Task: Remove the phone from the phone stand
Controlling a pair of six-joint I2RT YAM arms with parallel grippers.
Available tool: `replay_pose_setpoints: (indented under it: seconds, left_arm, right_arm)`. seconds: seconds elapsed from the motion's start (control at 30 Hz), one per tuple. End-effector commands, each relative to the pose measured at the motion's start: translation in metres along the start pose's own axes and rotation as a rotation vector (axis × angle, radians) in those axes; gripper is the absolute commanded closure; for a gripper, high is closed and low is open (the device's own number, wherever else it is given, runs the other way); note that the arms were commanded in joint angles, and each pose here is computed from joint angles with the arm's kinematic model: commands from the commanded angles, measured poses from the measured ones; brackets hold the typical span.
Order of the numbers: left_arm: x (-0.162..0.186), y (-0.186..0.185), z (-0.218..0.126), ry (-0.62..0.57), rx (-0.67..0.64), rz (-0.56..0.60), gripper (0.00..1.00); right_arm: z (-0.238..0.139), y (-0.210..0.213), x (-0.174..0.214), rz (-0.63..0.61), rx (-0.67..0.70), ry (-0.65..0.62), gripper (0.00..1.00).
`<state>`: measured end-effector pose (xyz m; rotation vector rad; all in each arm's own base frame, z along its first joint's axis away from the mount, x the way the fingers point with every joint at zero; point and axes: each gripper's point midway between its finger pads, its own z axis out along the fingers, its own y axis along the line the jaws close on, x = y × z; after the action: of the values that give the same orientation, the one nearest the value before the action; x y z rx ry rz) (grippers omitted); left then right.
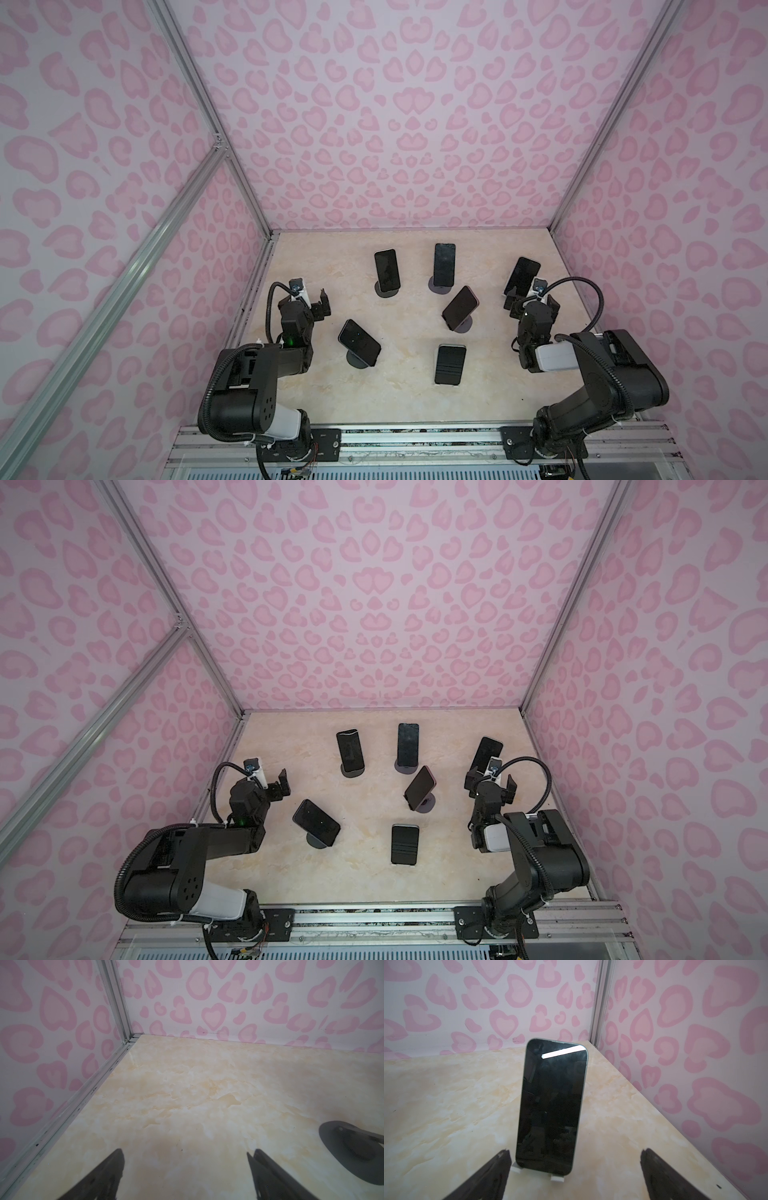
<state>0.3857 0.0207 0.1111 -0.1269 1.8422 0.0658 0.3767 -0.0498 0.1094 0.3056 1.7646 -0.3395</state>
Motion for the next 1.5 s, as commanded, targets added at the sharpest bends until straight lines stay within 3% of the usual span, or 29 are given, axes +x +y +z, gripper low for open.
replay_pose_setpoints:
  seconds: [0.0, 0.13, 0.5, 0.7, 0.8, 0.87, 0.97, 1.07, 1.13, 1.33, 1.47]
  left_arm:
    - [-0.017, 0.002, 0.001, -0.010, -0.016, -0.008, 0.02]
    - [-0.048, 0.007, -0.005, 0.003, -0.054, -0.019, 0.03]
    - [-0.162, -0.002, -0.071, -0.173, 0.018, -0.004, 0.02]
    - [-0.198, -0.011, -0.105, -0.153, 0.087, -0.107, 0.03]
    - [-0.202, -0.002, -0.117, -0.123, 0.048, -0.308, 0.03]
    - [-0.207, -0.013, -0.125, -0.106, 0.116, -0.348, 0.03]
    - [-0.209, -0.024, -0.135, -0.079, 0.188, -0.439, 0.03]
    - [-0.205, -0.030, -0.143, -0.042, 0.226, -0.534, 0.03]
    - [-0.198, -0.036, -0.151, -0.001, 0.257, -0.530, 0.03]
    - [-0.185, -0.048, -0.161, 0.032, 0.319, -0.548, 0.02]
    - [-0.179, -0.064, -0.171, 0.067, 0.389, -0.526, 0.02]
  right_arm:
    - [-0.002, -0.004, -0.002, -0.001, 0.036, 0.007, 0.00]
    - [-0.008, 0.001, -0.005, -0.020, 0.025, -0.022, 0.00]
    - [0.000, 0.001, -0.014, -0.042, 0.042, 0.027, 0.00]
    - [-0.005, 0.002, -0.099, -0.109, 0.102, 0.073, 0.00]
    - [-0.029, -0.010, -0.141, -0.029, 0.166, 0.111, 0.00]
    - [-0.045, -0.020, -0.159, 0.103, 0.165, 0.161, 0.00]
    - [-0.064, -0.019, -0.178, 0.295, 0.012, 0.205, 0.00]
    - [-0.084, -0.020, -0.193, 0.478, -0.116, 0.142, 0.00]
    - [-0.099, -0.024, -0.203, 0.550, -0.184, 0.091, 0.00]
    - [-0.120, -0.029, -0.189, 0.476, -0.173, 0.199, 0.02]
    - [-0.124, -0.031, -0.151, 0.450, -0.146, 0.290, 0.00]
